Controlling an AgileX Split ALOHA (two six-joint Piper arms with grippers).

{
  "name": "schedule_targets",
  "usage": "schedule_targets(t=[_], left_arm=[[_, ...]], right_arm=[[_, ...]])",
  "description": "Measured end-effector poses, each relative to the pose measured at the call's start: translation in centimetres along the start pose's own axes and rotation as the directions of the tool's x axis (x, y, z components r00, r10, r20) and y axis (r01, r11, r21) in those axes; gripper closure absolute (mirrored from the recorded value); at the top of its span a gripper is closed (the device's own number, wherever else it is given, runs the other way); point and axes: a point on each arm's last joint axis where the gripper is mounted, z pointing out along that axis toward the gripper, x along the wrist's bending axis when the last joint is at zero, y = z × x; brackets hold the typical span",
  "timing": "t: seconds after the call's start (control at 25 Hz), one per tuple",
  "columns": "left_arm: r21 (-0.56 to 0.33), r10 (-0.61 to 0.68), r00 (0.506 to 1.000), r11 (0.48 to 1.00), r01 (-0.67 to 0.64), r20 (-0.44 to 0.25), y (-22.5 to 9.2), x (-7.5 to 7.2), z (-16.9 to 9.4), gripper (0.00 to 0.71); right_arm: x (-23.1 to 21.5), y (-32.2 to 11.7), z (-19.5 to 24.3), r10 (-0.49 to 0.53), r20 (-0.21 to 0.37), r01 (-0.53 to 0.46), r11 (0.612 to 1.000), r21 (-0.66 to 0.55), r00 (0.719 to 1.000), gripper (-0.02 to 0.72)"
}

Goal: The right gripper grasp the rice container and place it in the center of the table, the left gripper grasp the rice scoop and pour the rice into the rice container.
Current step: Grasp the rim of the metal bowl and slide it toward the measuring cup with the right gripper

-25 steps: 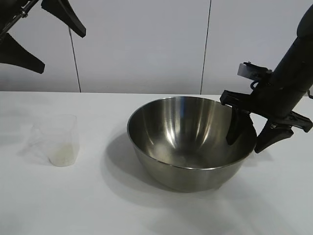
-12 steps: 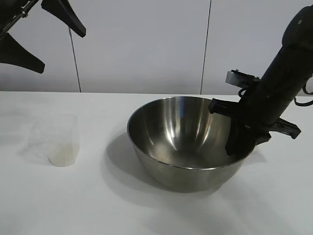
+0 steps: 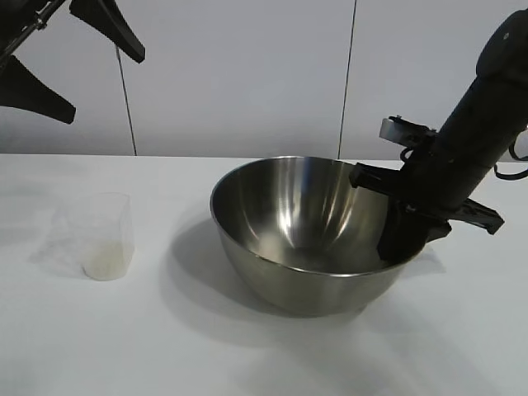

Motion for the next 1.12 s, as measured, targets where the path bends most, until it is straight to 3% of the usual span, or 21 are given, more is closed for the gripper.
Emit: schedule_targets(t=[0.2,0.4,0.76,1.12], left_arm=[[0.0,0.0,1.0,1.0,0.0,0.0,0.0,0.0,0.0,0.014],[0.0,0.001,1.0,1.0,-0.001,-0.001,0.0,0.0,0.0,0.014],[0.0,0.001,1.0,1.0,-0.001,-0.001,0.0,0.0,0.0,0.014],[0.0,0.001,1.0,1.0,-0.001,-0.001,0.0,0.0,0.0,0.014]], right_arm=[[0.9,0.1,-1.0,0.002,-0.042,-0.003,1.0,-0.031,0.999,0.692],[3.3,-0.5,0.0,-0.079,-0.039,0.079,0.997,-0.014,0.996,0.692],[5.7,0.4,1.2,-0.184,0.06,0.183,0.983,0.014,0.981,0.692],[5.9,0.2,2.5,-0.193,0.071,0.188,0.98,0.064,0.979,0.692]])
